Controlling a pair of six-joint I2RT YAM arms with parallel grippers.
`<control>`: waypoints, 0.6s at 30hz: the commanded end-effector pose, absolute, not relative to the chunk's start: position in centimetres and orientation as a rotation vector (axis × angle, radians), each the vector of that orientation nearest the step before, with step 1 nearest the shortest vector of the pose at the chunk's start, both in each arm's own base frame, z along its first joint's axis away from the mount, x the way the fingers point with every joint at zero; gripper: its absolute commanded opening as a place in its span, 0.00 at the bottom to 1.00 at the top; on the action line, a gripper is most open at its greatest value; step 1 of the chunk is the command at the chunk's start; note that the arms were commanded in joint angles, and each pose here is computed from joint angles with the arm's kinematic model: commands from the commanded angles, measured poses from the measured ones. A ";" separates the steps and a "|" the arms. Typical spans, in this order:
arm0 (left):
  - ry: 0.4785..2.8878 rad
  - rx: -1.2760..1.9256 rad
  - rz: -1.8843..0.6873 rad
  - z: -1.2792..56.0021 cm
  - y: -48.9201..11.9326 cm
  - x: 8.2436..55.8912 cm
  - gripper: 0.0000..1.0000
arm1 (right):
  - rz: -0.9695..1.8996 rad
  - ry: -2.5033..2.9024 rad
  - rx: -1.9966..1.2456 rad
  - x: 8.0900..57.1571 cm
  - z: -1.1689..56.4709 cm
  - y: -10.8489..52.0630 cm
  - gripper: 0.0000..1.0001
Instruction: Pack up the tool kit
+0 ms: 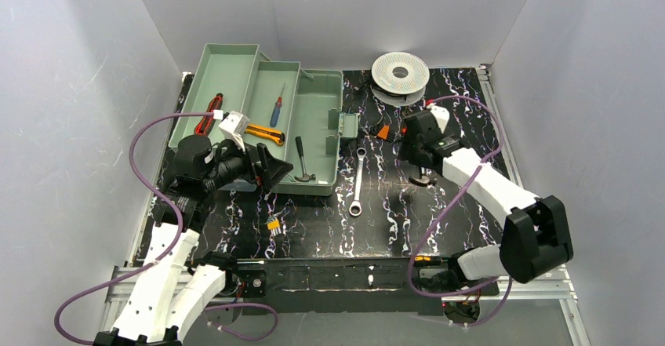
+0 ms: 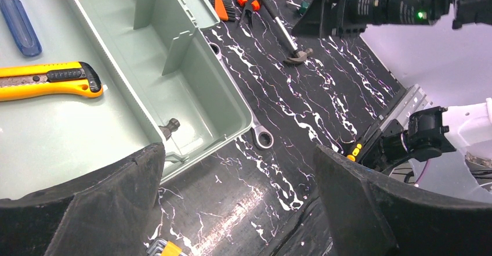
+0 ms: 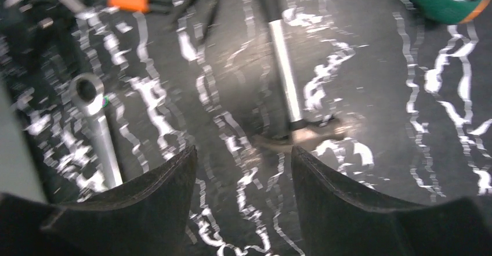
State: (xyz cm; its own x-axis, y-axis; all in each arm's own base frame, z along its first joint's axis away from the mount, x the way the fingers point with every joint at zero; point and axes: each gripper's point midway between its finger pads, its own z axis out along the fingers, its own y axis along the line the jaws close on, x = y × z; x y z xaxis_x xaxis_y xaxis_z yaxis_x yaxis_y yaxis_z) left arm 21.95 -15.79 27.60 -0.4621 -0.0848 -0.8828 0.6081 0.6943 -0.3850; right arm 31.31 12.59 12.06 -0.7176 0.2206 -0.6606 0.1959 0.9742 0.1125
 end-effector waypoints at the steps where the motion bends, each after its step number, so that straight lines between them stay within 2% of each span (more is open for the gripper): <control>1: 1.881 0.426 -0.880 27.6 -16.2 21.8 1.00 | -0.073 2.410 0.357 33.5 12.1 9.1 0.68; 10: 1.893 0.427 -0.891 27.4 -16.3 21.9 1.00 | -0.082 2.555 0.498 38.2 7.2 6.3 0.65; 18: 1.911 0.422 -0.887 26.9 -16.3 22.3 0.99 | -0.041 2.633 0.511 39.2 3.9 6.6 0.62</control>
